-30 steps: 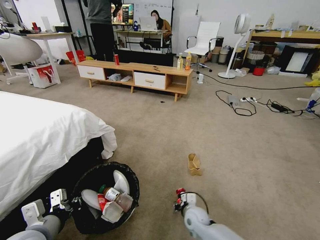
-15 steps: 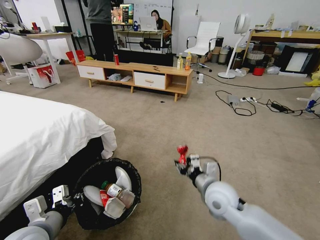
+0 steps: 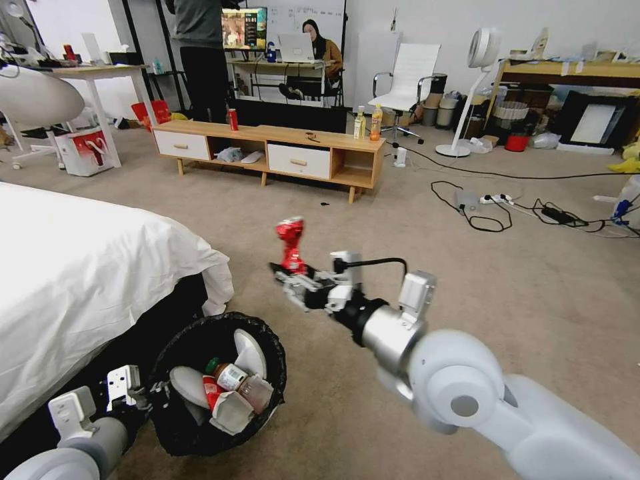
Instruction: Pick up the trash bin and place the garbage on the floor into it.
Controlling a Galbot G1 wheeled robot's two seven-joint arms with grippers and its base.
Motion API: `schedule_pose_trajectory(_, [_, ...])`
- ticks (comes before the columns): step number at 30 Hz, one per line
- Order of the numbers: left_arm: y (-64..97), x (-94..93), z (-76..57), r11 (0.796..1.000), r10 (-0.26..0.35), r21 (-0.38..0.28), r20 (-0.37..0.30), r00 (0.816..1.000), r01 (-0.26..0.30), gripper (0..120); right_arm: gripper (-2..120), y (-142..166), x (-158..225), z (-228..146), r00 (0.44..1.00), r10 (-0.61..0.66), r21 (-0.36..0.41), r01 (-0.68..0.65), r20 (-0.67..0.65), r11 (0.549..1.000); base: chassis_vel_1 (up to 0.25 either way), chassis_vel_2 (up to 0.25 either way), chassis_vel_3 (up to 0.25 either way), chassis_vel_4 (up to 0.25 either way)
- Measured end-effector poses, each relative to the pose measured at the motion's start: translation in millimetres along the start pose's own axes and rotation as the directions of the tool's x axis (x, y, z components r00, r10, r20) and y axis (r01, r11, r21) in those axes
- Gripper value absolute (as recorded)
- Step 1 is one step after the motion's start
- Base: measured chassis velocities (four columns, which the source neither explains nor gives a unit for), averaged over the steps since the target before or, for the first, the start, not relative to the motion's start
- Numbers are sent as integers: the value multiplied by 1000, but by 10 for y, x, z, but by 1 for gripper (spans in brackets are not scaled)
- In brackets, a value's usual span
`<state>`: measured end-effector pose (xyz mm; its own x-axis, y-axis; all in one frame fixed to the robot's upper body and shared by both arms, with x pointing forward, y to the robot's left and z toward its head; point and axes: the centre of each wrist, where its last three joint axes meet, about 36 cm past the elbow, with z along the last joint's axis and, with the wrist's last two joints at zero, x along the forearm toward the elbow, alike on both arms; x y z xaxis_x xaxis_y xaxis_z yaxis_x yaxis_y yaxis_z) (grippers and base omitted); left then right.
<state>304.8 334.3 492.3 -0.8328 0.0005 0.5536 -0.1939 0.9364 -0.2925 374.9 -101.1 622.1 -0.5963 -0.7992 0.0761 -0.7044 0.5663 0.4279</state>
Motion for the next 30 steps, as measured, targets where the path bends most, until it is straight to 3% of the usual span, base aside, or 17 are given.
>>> schedule_pose_trajectory(12, [-8,-2,-30,1000,5,-2,5,1000,-5,1,40,226,-309,321,965,-3,60,20,-262,998,0,0,0,0])
schedule_pose_trajectory(22, [-10,-4,-56,1000,7,3,12,1000,-7,1,40,180,-459,662,916,72,97,-37,-394,995,0,0,0,0])
schedule_pose_trajectory(30, [3,-12,-52,1000,4,7,11,1000,-4,1,40,51,-499,885,895,128,102,-93,-427,990,0,0,0,0])
